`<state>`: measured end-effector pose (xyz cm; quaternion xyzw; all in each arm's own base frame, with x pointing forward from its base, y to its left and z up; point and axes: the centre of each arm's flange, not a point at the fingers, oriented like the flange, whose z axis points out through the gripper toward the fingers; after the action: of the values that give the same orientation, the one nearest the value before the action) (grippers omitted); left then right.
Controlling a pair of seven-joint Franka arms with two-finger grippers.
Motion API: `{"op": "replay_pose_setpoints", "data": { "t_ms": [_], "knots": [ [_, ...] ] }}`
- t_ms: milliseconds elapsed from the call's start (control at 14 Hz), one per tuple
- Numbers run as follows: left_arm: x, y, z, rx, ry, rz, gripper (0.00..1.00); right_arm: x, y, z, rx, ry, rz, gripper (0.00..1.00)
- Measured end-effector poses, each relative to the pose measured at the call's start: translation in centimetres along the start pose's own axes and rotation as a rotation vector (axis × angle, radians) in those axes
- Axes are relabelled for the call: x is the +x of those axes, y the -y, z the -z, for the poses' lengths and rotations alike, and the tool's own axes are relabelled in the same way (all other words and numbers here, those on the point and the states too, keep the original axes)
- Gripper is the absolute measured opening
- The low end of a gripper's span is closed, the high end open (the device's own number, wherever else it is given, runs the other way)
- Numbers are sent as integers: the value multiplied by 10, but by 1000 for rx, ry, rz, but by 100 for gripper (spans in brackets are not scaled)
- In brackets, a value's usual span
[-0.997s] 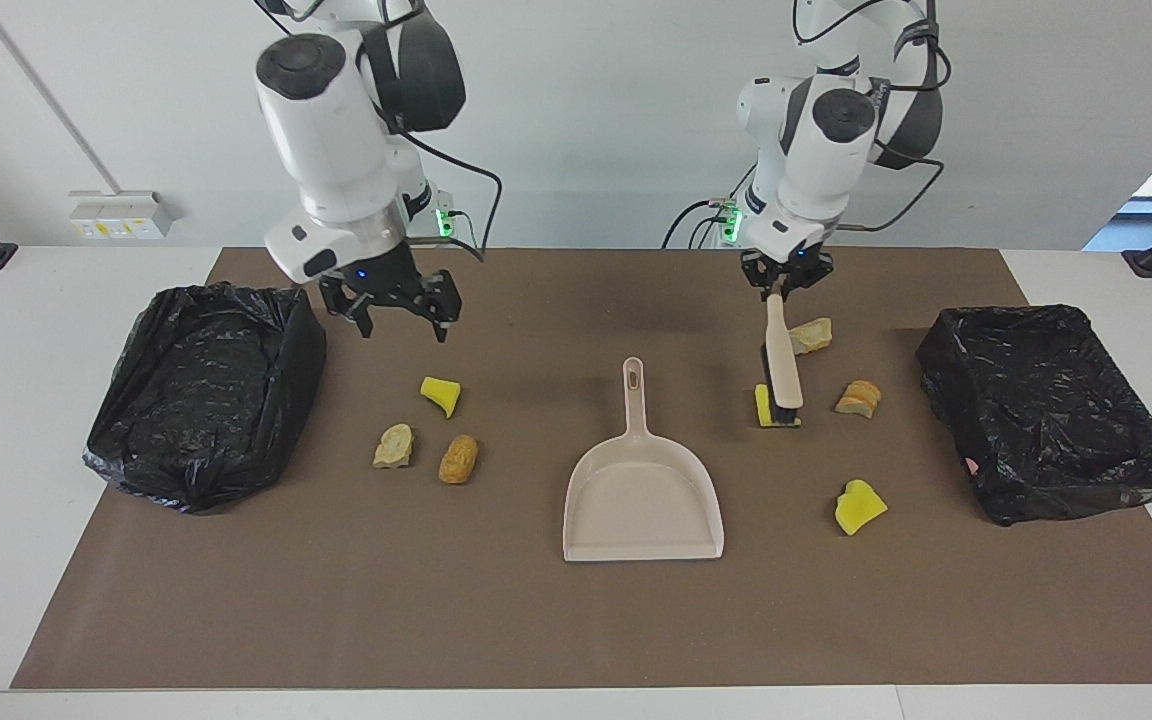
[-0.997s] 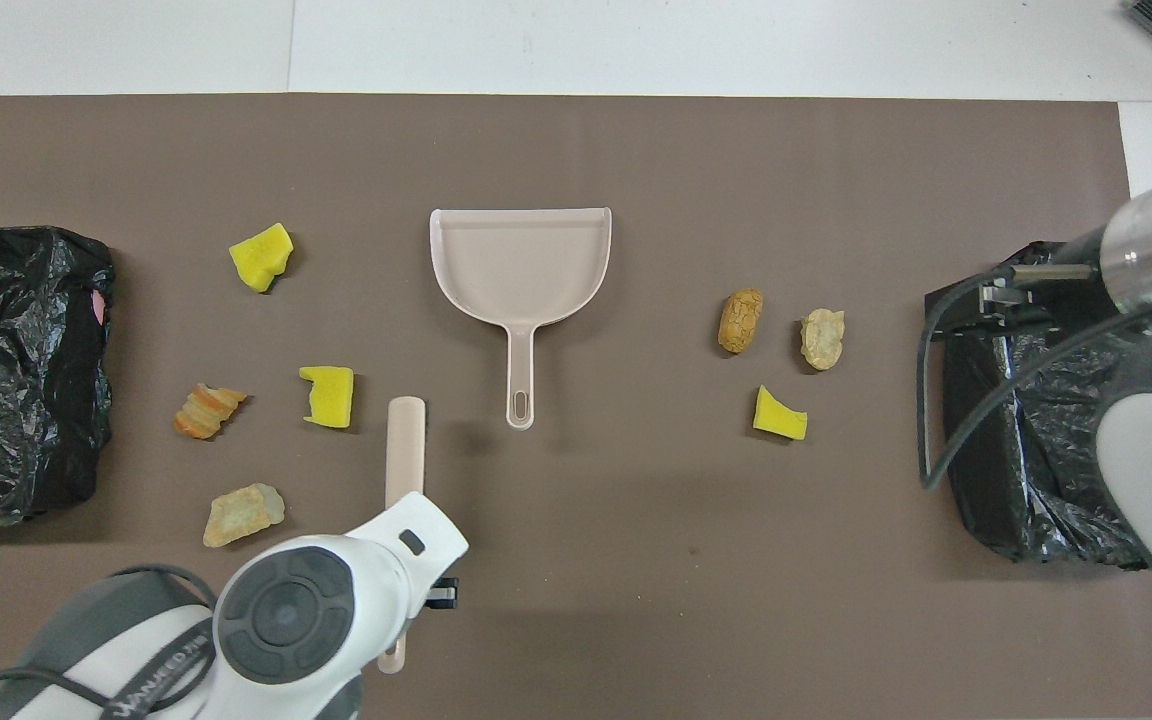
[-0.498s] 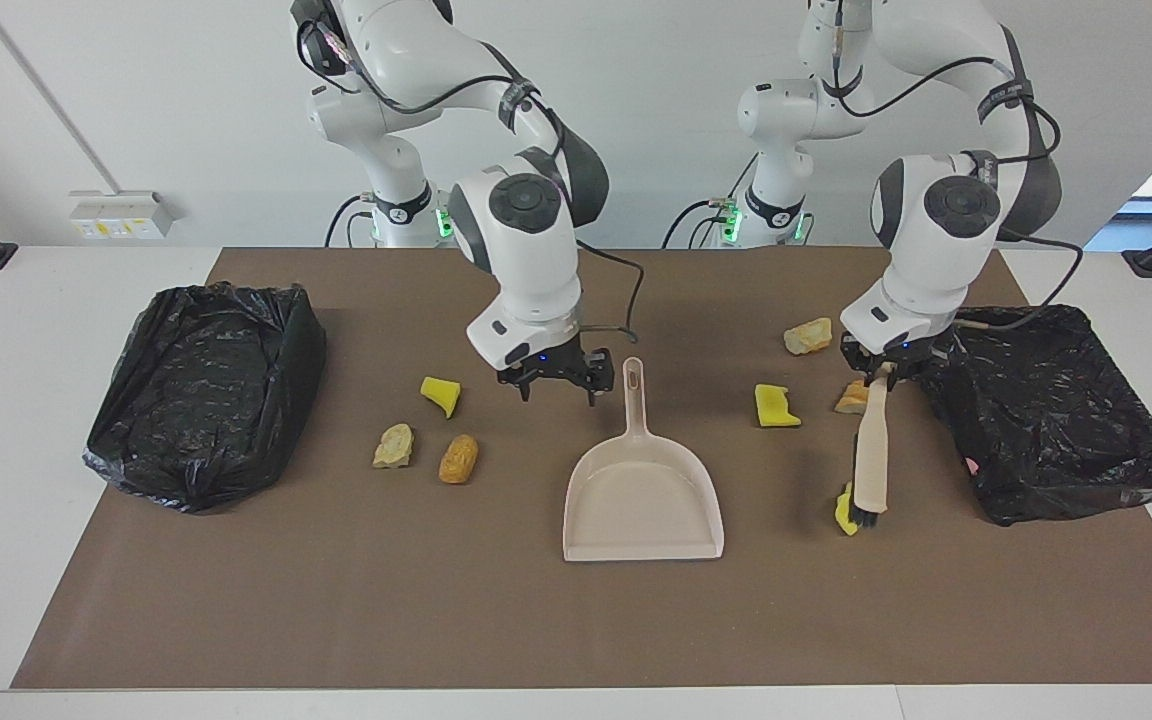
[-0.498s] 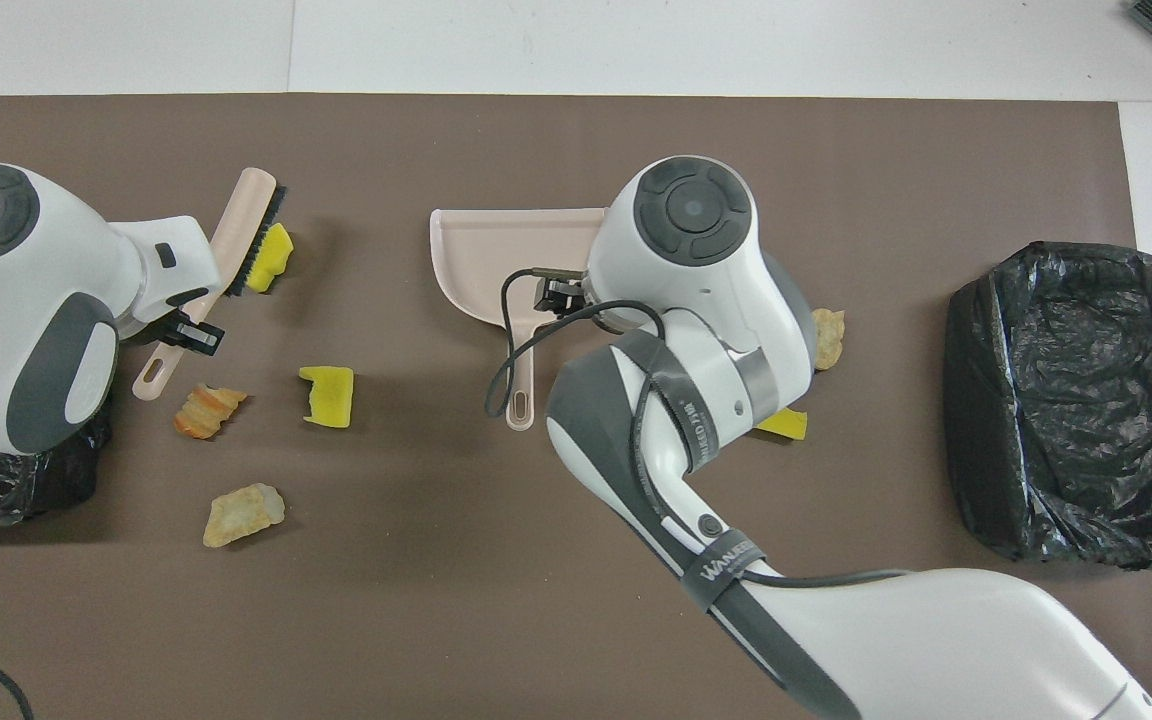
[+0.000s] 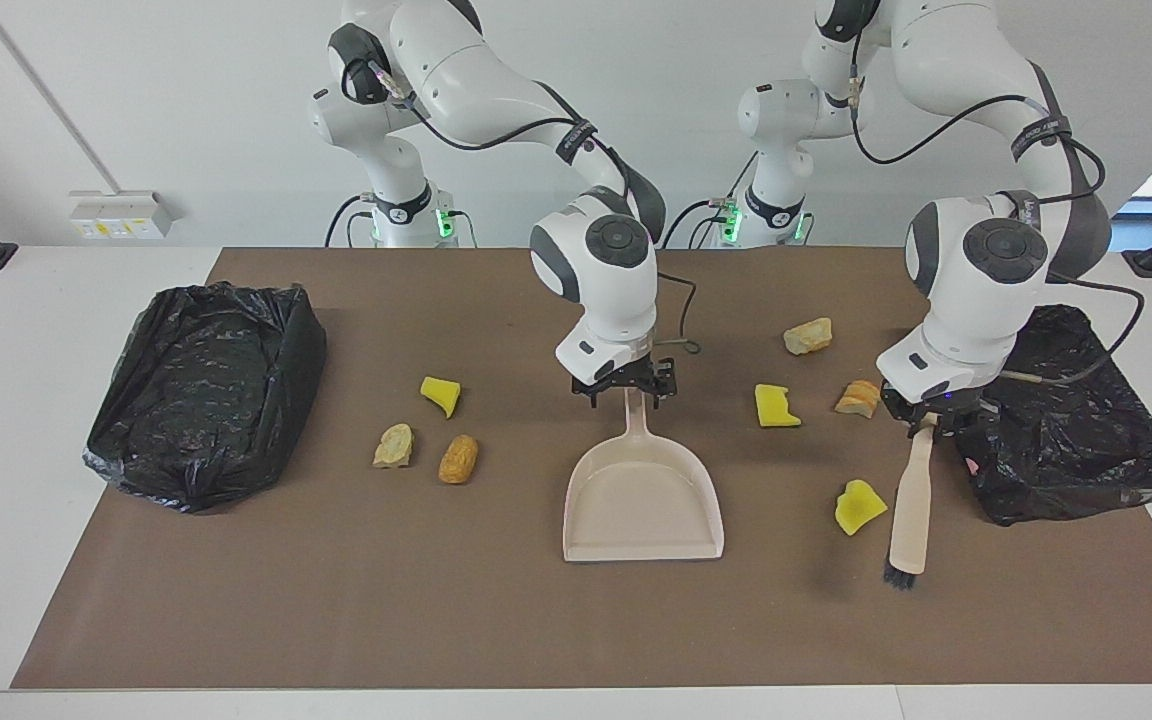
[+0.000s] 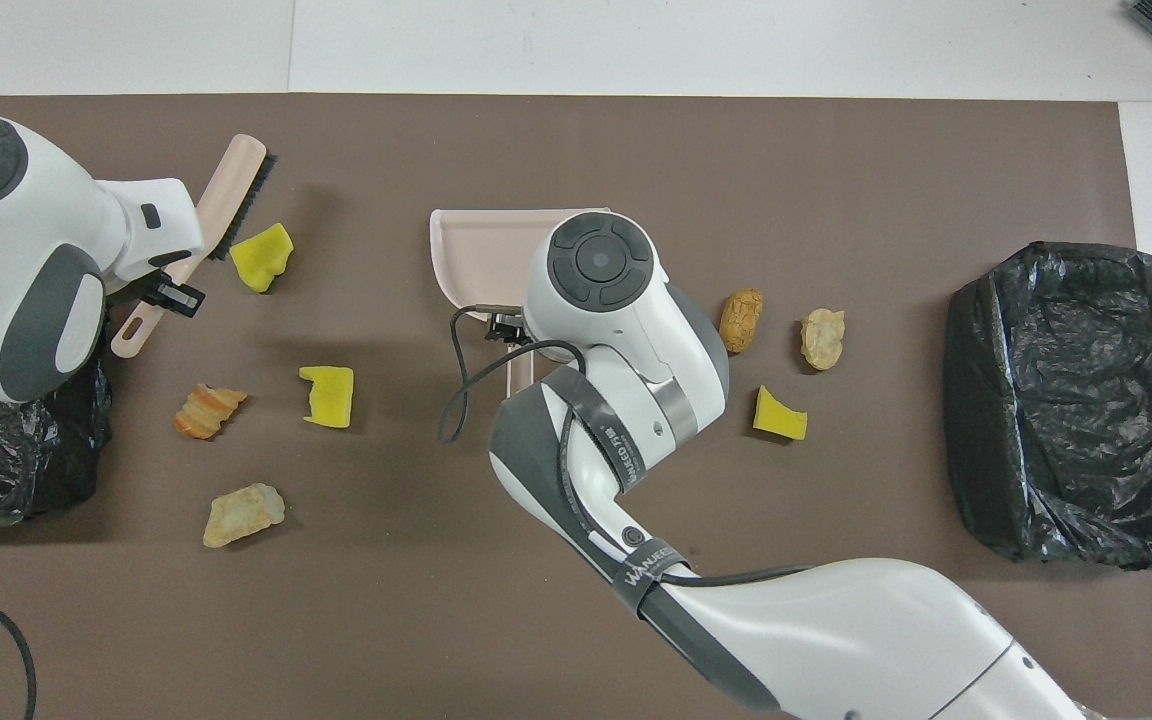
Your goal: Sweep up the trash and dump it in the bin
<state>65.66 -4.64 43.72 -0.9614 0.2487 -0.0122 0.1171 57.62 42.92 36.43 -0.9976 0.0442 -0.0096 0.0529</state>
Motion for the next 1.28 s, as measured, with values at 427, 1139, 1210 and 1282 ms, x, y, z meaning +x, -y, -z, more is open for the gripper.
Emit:
{"op": "replay_pose_setpoints", "data": {
  "t_ms": [427, 1139, 1210, 1282],
  "knots": [
    [-2, 36, -50, -29, 39, -81, 26, -11, 5, -16, -5, 2, 19, 78],
    [-44, -22, -77, -147, 163, -395, 26, -12, 4, -3, -30, -24, 35, 32],
    [-54, -37, -72, -163, 176, -411, 26, -14, 3, 6, -41, -21, 62, 32],
    [-63, -54, -68, -173, 192, -428, 26, -17, 0, 13, -51, -14, 100, 32]
  ]
}}
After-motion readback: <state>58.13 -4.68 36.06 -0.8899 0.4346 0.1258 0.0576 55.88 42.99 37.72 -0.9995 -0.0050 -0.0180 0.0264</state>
